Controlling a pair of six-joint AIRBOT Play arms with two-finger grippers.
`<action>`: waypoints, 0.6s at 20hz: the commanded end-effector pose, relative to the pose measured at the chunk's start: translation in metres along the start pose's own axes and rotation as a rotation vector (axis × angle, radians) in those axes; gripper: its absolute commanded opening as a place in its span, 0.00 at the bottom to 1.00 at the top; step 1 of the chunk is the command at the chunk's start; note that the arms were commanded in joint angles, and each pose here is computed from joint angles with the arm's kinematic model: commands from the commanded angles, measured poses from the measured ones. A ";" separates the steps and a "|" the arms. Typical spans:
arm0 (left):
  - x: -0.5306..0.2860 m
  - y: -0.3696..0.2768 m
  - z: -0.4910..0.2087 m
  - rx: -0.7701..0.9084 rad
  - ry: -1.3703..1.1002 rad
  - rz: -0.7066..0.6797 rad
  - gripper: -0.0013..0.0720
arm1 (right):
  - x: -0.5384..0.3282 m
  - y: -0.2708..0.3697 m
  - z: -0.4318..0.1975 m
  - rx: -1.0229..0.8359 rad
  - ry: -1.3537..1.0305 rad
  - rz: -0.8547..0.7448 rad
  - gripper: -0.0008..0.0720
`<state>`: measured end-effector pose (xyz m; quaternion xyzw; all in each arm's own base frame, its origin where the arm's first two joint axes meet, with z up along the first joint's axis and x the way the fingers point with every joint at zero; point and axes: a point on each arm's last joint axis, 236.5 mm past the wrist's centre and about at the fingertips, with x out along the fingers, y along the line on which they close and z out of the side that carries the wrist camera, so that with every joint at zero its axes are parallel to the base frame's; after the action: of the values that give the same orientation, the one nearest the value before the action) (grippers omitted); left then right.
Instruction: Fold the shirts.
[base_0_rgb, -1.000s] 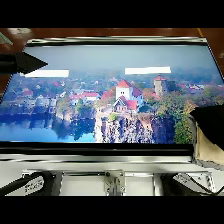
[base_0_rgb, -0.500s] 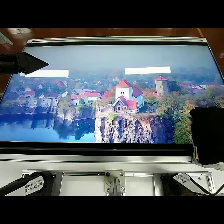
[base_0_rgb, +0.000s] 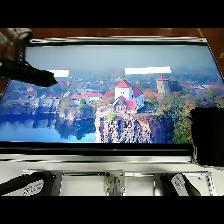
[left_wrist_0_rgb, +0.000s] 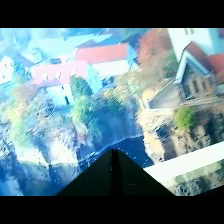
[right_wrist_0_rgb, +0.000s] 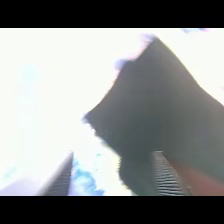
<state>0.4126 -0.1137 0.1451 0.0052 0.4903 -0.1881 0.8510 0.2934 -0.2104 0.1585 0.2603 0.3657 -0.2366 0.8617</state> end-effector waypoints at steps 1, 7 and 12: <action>0.039 -0.023 -0.029 0.123 0.169 0.123 0.57 | 0.008 0.067 -0.051 -0.301 0.179 0.042 0.92; 0.079 -0.040 -0.069 0.096 0.329 0.111 0.90 | 0.025 0.063 -0.132 -0.352 0.580 -0.014 0.92; 0.088 -0.025 -0.092 0.060 0.394 0.122 0.89 | 0.030 0.069 -0.125 -0.348 0.546 0.005 0.92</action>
<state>0.3731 -0.1525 0.0399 0.0975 0.6253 -0.1550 0.7586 0.2901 -0.0906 0.0829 0.1654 0.6099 -0.0936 0.7694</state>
